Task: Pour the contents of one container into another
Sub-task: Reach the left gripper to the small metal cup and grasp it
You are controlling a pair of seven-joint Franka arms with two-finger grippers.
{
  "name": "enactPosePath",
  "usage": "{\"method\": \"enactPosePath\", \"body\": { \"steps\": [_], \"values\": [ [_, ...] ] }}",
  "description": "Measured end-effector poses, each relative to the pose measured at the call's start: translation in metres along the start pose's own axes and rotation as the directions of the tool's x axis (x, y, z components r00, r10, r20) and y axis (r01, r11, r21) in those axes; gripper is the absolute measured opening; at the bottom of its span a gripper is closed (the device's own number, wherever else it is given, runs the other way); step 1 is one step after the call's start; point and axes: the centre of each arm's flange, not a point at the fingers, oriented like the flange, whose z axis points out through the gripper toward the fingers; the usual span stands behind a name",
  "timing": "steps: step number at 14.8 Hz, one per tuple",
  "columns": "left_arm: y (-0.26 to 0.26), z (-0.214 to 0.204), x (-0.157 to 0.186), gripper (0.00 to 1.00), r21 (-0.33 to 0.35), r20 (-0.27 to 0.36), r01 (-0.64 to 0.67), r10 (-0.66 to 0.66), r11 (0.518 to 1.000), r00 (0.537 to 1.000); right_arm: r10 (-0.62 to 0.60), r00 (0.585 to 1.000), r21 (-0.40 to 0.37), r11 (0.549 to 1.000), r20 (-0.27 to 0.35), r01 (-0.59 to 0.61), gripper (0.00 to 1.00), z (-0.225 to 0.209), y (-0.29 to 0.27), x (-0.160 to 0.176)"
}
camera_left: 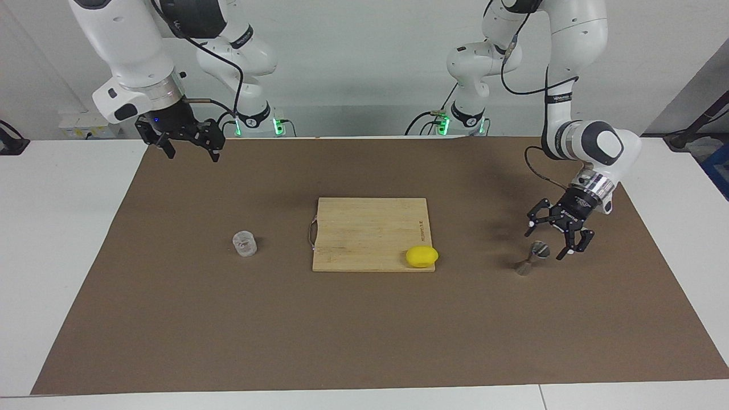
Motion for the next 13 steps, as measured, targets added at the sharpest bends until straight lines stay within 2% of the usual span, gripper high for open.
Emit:
{"method": "enactPosePath", "body": {
  "steps": [3,7,9,13],
  "values": [
    [0.0001,0.0021,0.0027,0.89,-0.004,-0.005,0.005,-0.005,1.000,1.000,0.000,1.000,0.000,1.000,0.000,0.000,1.00,0.0000,0.0000,0.0000],
    [0.0015,0.0005,0.0037,0.85,-0.011,-0.007,0.008,-0.008,1.000,1.000,0.000,1.000,0.000,1.000,0.000,0.000,1.00,0.0000,0.0000,0.0000],
    [0.0017,0.0004,0.0038,0.75,-0.011,-0.007,0.009,-0.009,1.000,1.000,0.000,1.000,0.000,1.000,0.000,0.000,1.00,0.0000,0.0000,0.0000],
    [0.0016,0.0008,0.0033,0.75,-0.017,0.003,0.018,-0.018,1.000,1.000,0.000,1.000,0.000,1.000,0.000,0.000,1.00,0.0000,0.0000,0.0000]
  ]
}}
